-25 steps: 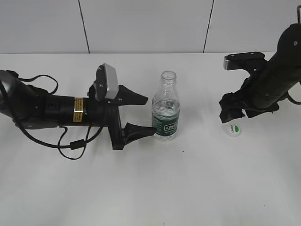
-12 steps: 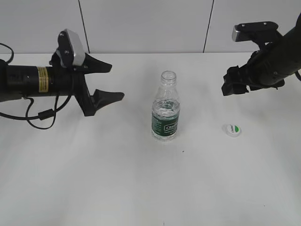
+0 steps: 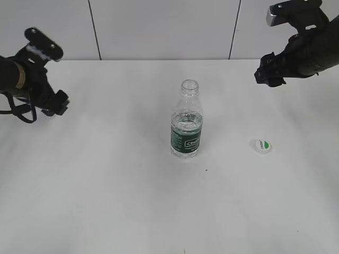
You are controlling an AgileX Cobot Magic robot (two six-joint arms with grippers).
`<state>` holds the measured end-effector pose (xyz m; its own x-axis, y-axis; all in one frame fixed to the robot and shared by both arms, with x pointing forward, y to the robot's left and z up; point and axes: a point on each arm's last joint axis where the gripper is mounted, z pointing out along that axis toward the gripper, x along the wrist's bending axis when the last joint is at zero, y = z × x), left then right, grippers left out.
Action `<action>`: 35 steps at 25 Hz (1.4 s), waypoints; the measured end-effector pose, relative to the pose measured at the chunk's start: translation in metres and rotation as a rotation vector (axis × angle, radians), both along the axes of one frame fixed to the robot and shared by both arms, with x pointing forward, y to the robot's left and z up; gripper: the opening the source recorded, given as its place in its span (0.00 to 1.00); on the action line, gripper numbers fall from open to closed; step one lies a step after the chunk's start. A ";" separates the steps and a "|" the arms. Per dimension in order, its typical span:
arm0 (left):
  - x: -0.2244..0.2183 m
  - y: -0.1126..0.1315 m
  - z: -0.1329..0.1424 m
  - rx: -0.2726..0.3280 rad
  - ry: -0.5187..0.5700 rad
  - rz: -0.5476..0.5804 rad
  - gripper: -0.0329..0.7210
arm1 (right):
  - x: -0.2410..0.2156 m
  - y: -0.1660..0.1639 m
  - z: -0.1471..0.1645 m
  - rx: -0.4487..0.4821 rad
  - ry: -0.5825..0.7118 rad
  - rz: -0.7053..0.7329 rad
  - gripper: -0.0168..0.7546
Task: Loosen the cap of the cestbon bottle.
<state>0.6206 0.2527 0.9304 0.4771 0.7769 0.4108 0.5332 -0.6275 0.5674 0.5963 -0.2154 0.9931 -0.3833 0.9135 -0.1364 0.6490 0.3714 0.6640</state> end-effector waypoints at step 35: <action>-0.046 0.025 0.123 -0.078 0.470 0.564 0.82 | -0.020 -0.068 0.076 -0.094 0.527 -0.245 0.79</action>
<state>0.5742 0.2780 1.0531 0.1083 0.9748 0.1948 0.9608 -0.1530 0.2313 0.5760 -0.2829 1.0686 -0.2006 0.9772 -0.0696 0.9568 0.2107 0.2003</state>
